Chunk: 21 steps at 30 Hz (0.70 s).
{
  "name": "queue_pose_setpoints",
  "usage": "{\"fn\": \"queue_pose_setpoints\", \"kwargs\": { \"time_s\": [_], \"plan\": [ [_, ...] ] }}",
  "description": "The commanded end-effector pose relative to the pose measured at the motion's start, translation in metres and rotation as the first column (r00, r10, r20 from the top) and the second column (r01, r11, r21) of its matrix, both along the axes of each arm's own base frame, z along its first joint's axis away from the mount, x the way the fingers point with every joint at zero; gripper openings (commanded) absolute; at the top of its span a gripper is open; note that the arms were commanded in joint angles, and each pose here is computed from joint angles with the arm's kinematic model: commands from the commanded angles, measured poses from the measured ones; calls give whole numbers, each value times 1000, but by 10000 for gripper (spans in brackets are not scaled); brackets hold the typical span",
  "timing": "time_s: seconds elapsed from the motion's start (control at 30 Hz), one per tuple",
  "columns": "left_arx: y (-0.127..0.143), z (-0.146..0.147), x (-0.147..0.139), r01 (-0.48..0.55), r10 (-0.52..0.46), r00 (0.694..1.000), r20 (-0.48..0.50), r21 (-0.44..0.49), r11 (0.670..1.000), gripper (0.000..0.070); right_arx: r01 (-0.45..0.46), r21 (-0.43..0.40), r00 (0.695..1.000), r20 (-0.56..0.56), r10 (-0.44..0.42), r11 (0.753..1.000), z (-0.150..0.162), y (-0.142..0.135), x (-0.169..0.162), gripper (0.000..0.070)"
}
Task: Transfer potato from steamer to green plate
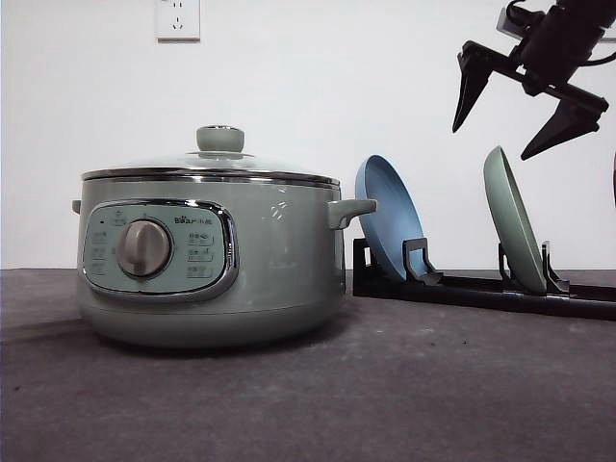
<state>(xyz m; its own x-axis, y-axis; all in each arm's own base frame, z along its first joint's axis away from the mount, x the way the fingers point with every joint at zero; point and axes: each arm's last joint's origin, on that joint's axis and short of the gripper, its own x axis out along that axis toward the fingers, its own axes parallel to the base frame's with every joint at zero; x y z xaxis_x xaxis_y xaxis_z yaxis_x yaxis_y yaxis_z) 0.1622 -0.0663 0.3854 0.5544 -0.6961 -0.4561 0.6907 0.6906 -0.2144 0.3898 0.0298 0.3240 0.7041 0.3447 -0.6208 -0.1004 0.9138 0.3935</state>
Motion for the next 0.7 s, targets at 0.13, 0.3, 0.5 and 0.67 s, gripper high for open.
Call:
{"fn": "queue_pose_setpoints", "kwargs": {
  "time_s": [0.13, 0.3, 0.5, 0.67],
  "plan": [
    [-2, 7, 0, 15, -15, 1000, 28, -8, 1000, 676, 32, 28, 999, 10, -33, 999, -8, -4, 16, 431],
    [-2, 7, 0, 15, -15, 1000, 28, -8, 1000, 676, 40, 31, 999, 10, -40, 999, -9, -6, 18, 232],
    [-2, 7, 0, 15, -14, 1000, 28, -7, 1000, 676, 44, 47, 999, 2, -45, 998, -9, -9, 18, 0],
    [-2, 7, 0, 15, -15, 1000, 28, -7, 1000, 676, 54, 89, 999, -1, -54, 995, -8, -14, 18, 0]
  ]
}}
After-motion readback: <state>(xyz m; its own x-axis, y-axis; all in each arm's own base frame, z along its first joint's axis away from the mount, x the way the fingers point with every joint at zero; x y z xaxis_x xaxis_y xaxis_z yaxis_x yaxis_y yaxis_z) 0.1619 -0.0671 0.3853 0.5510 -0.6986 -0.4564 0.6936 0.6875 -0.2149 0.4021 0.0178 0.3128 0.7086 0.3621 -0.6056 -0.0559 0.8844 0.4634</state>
